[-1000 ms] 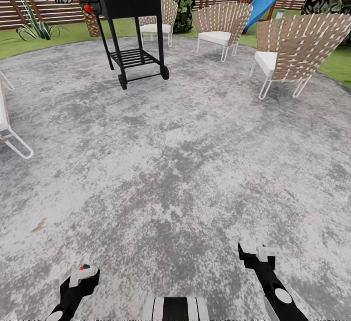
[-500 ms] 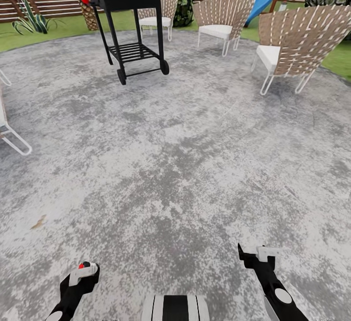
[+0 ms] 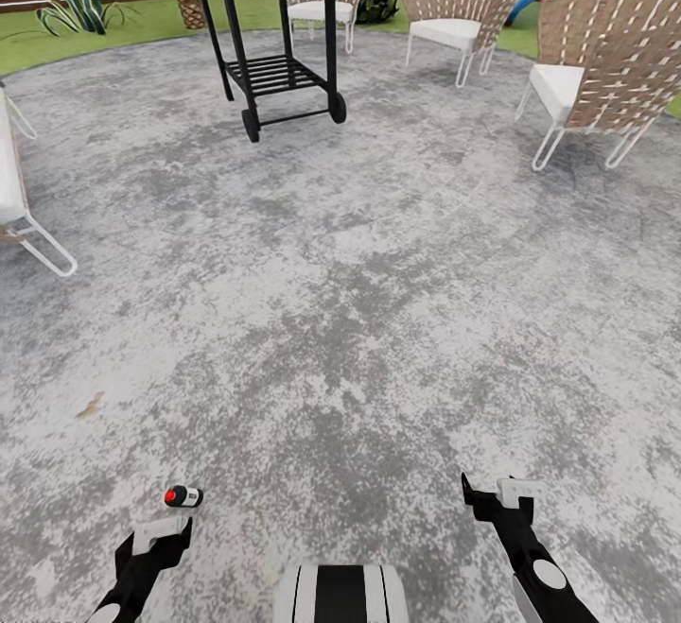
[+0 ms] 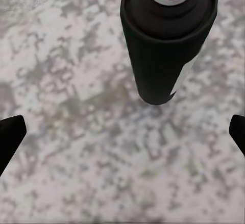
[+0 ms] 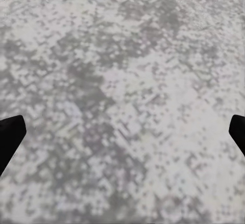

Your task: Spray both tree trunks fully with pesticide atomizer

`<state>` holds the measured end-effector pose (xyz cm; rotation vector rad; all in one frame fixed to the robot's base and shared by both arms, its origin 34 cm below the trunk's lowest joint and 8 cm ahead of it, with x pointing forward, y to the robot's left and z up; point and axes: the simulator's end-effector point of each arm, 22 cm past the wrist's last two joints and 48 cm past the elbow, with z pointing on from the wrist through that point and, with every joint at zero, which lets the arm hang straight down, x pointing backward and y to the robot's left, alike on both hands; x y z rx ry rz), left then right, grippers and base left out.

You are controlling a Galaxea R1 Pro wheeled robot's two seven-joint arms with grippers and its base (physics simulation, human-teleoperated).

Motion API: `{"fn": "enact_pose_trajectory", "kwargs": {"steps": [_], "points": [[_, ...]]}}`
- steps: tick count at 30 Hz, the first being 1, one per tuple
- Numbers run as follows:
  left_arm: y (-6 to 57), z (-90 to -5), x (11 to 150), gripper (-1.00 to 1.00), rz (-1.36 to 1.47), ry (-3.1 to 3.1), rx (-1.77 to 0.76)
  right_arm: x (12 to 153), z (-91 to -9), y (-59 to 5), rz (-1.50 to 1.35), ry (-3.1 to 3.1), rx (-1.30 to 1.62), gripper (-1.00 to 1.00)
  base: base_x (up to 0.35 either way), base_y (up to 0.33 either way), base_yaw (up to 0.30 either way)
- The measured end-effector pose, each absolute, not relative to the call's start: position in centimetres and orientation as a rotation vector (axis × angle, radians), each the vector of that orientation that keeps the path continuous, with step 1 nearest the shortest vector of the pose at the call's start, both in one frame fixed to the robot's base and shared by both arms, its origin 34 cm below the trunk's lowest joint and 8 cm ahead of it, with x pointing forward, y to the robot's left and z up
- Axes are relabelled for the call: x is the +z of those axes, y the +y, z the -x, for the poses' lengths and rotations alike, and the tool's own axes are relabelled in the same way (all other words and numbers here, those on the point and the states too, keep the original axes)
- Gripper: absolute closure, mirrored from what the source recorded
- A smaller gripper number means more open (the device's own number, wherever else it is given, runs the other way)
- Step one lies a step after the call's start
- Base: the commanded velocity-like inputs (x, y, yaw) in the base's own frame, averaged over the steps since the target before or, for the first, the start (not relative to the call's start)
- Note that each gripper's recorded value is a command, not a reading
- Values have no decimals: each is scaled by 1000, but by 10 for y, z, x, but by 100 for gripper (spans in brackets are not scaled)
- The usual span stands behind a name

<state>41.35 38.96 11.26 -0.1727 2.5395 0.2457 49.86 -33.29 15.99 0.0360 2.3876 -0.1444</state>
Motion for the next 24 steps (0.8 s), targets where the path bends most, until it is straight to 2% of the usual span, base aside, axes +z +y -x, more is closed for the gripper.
{"fn": "enact_pose_trajectory", "kwargs": {"steps": [24], "points": [[386, -414, 112, -100, 158, 2541, 238, 160, -498, -333, -36, 2388, -144, -100, 53, 0, 2]]}}
